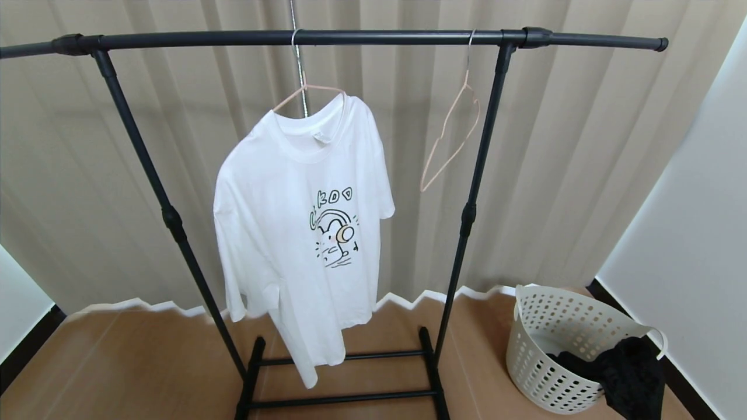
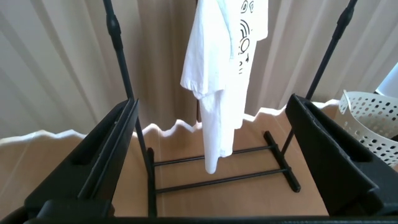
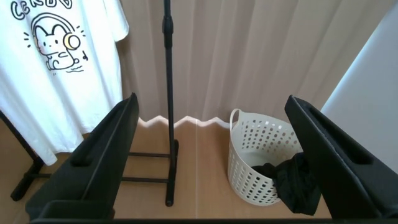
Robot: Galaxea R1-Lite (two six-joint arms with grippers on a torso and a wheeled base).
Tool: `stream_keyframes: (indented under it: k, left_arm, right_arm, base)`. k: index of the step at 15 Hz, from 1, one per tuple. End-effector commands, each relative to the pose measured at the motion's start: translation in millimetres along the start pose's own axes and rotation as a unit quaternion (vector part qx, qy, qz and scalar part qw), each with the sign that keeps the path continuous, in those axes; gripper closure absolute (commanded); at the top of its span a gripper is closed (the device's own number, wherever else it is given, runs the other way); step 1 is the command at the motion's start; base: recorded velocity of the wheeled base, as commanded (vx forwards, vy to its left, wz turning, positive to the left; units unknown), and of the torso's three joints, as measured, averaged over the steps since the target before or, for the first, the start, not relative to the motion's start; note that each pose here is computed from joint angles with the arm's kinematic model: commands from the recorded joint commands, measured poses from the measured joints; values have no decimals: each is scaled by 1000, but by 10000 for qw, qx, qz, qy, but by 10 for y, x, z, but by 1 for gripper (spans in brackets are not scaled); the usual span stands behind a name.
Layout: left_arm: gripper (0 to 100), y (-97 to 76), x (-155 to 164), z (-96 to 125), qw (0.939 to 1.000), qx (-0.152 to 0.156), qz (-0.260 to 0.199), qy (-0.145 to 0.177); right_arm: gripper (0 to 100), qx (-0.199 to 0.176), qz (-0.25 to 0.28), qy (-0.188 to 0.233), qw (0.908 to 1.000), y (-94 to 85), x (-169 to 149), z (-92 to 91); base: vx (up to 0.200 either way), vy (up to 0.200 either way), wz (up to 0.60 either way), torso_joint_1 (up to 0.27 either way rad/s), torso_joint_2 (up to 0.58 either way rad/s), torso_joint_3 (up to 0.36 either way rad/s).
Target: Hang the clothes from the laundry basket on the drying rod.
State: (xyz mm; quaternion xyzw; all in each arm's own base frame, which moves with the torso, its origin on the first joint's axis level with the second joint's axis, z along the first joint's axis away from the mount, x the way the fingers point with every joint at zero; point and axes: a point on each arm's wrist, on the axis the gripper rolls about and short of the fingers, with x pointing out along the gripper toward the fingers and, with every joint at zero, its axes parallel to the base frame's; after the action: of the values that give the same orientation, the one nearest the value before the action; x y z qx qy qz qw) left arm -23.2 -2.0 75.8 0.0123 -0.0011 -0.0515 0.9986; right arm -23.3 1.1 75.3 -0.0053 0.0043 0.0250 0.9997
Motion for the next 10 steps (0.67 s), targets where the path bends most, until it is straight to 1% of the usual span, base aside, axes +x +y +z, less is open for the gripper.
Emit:
stream_keyframes:
  k: [1,6,10]
  left_arm:
    - [0,0,2,-2,10000,-2,-7,12]
    - [0,0,2,-2,10000,-9,1,12]
    - [0,0,2,-2,10000,-9,8,12]
  right_arm:
    - [0,1,3,1,10000,0,0,3]
    - [0,1,11,1,10000,0,0,3]
    - [0,1,3,1,10000,0,0,3]
  base:
    - [0,0,0,-173,510,334]
    - [0,0,0,-149,491,343]
    - [0,0,0,-102,471,356]
